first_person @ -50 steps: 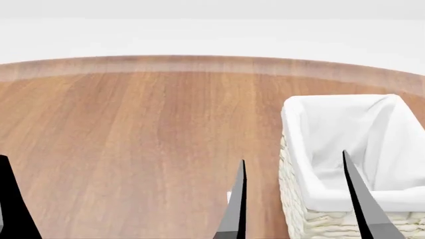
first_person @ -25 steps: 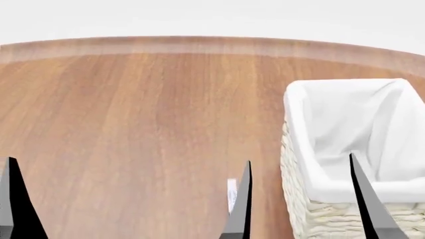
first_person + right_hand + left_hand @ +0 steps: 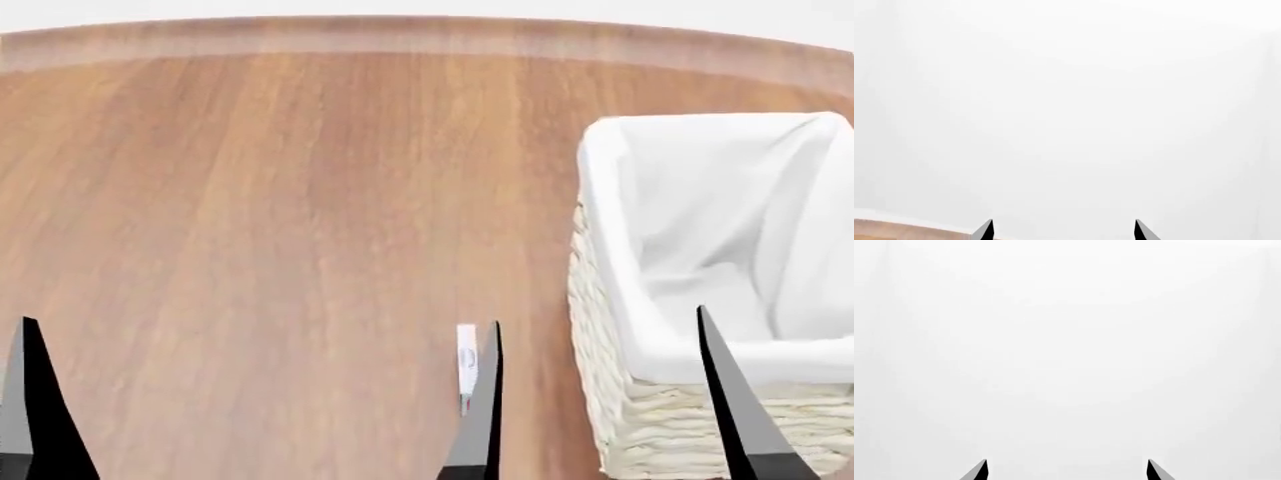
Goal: Pick up the alphabet soup and the cream cheese box, and put them in the basket.
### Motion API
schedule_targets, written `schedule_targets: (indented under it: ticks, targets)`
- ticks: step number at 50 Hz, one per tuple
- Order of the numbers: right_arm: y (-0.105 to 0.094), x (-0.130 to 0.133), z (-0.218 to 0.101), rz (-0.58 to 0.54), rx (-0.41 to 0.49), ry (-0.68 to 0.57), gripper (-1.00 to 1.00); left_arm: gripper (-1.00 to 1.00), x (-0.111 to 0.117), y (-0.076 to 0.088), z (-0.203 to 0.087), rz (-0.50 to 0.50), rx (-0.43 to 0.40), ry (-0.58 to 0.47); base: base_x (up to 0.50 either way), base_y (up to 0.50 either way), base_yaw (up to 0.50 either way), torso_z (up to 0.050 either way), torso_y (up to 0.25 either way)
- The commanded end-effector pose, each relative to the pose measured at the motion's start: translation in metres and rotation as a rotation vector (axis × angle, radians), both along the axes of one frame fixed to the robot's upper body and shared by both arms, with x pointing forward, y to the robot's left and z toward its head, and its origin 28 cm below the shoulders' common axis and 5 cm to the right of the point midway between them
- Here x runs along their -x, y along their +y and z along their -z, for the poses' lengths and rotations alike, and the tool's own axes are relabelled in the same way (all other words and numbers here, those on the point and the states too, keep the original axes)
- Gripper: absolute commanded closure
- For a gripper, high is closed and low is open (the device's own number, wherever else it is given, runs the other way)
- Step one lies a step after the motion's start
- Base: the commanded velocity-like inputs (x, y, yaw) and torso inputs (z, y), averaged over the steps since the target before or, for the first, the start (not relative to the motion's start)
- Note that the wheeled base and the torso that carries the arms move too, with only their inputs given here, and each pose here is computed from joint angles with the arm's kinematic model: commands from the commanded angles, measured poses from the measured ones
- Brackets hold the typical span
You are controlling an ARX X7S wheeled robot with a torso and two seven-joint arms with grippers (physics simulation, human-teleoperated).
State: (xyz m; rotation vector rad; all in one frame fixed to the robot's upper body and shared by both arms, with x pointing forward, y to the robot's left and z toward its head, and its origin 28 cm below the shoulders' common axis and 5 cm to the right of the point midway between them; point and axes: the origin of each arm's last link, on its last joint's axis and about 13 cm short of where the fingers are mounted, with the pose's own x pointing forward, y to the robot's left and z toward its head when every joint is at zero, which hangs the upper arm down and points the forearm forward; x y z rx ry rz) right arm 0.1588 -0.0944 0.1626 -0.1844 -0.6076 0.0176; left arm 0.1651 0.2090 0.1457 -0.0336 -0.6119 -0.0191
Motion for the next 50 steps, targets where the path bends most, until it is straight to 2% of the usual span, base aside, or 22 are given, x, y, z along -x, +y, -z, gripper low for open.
schedule_targets:
  ticks: [1,50]
  targets:
    - [-0.0008,-0.0013,0.0005,-0.001,-0.005,0.001,-1.00,-1.00,-0.0008,-0.0005,0.0007,-0.005,-0.010,0.000,0.00,0.00,0.00,0.000,-0.102]
    - [0.0006,-0.0019,0.0047,-0.006,-0.002,0.018,-1.00,-1.00,-0.0007,0.0001,0.0044,-0.012,-0.011,0.007,0.00,0.00,0.00,0.000,-0.103]
